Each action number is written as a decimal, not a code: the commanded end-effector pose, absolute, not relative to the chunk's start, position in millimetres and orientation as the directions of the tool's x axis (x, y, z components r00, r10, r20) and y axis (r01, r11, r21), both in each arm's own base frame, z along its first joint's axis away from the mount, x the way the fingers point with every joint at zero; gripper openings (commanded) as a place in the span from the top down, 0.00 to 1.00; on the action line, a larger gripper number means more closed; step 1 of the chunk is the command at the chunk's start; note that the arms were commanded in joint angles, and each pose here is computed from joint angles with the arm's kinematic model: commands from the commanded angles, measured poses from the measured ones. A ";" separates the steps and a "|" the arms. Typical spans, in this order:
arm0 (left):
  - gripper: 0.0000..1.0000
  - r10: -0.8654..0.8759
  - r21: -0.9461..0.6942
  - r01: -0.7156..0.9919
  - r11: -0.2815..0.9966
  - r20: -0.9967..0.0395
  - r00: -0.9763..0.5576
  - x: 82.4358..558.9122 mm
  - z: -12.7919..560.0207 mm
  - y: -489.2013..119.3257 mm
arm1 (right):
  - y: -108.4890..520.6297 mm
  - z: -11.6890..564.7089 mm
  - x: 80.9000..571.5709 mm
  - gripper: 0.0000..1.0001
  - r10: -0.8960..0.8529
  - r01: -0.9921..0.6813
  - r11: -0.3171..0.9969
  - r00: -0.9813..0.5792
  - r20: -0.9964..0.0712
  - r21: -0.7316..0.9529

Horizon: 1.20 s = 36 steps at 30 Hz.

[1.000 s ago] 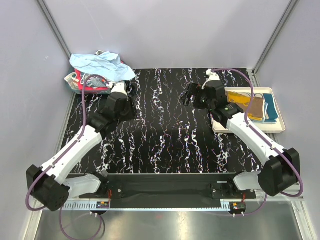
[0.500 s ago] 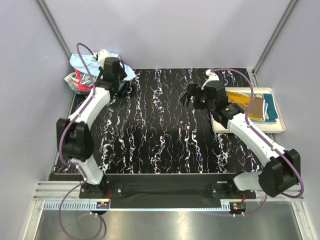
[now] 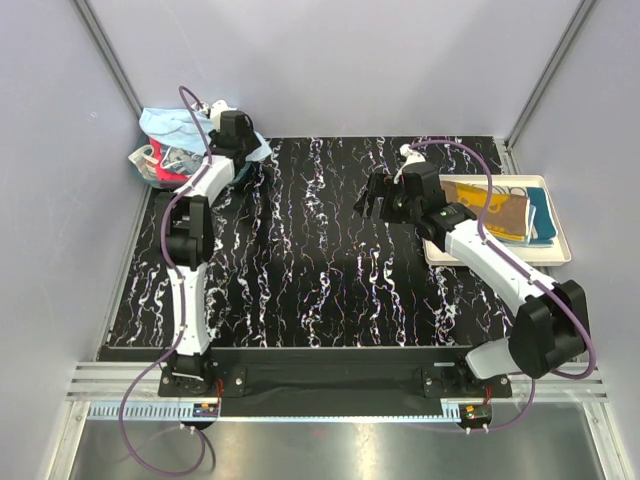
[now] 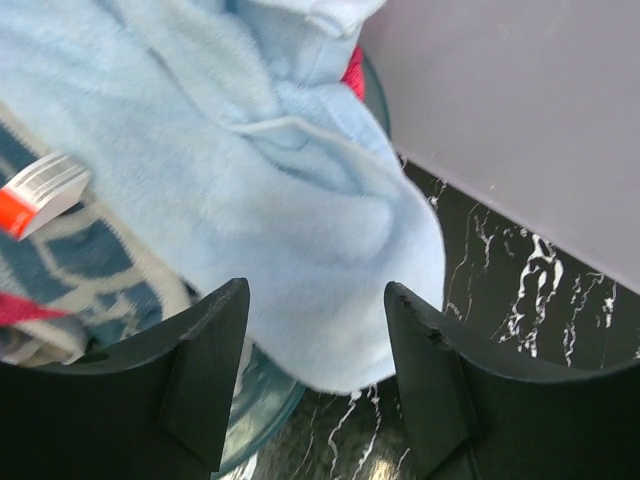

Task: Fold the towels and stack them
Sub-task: Grab crumpled towel

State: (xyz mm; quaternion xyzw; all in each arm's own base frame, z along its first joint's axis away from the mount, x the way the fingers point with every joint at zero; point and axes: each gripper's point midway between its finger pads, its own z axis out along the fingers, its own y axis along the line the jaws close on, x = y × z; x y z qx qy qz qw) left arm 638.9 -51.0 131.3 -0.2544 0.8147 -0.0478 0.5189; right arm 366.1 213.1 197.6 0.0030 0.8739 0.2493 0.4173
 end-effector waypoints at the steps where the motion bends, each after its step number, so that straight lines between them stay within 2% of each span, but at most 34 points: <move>1: 0.37 -0.469 -0.405 -0.271 0.873 -0.849 -0.244 666.2 176.1 -60.5 | 218.7 219.1 376.5 0.00 0.225 -0.241 0.862 -0.606 -0.763 0.446; 17: 0.39 -0.459 -0.383 -0.272 0.883 -0.829 -0.320 663.2 137.2 -72.9 | 223.5 207.9 382.9 0.00 0.222 -0.229 0.862 -0.632 -0.743 0.453; 20: 0.42 -0.452 -0.370 -0.282 0.885 -0.829 -0.330 662.2 131.9 -73.6 | 223.4 207.9 382.2 0.00 0.220 -0.231 0.862 -0.633 -0.742 0.452; 21: 0.47 -0.452 -0.368 -0.288 0.884 -0.829 -0.329 661.7 130.5 -72.5 | 224.0 208.5 382.3 0.00 0.219 -0.231 0.863 -0.631 -0.744 0.450; 26: 0.57 -0.452 -0.370 -0.290 0.882 -0.838 -0.306 660.3 138.2 -69.0 | 221.1 205.1 382.6 0.00 0.219 -0.217 0.870 -0.633 -0.742 0.443; 28: 0.65 -0.446 -0.370 -0.280 0.886 -0.846 -0.292 662.4 146.9 -69.0 | 221.4 203.8 382.7 0.00 0.218 -0.217 0.870 -0.636 -0.740 0.443; 34: 0.78 -0.433 -0.370 -0.257 0.893 -0.863 -0.261 667.4 170.3 -69.2 | 221.8 203.9 383.5 0.00 0.220 -0.216 0.870 -0.636 -0.739 0.444; 36: 0.87 -0.426 -0.367 -0.250 0.896 -0.868 -0.255 666.9 175.9 -69.9 | 221.6 204.3 383.6 0.00 0.220 -0.215 0.870 -0.636 -0.740 0.443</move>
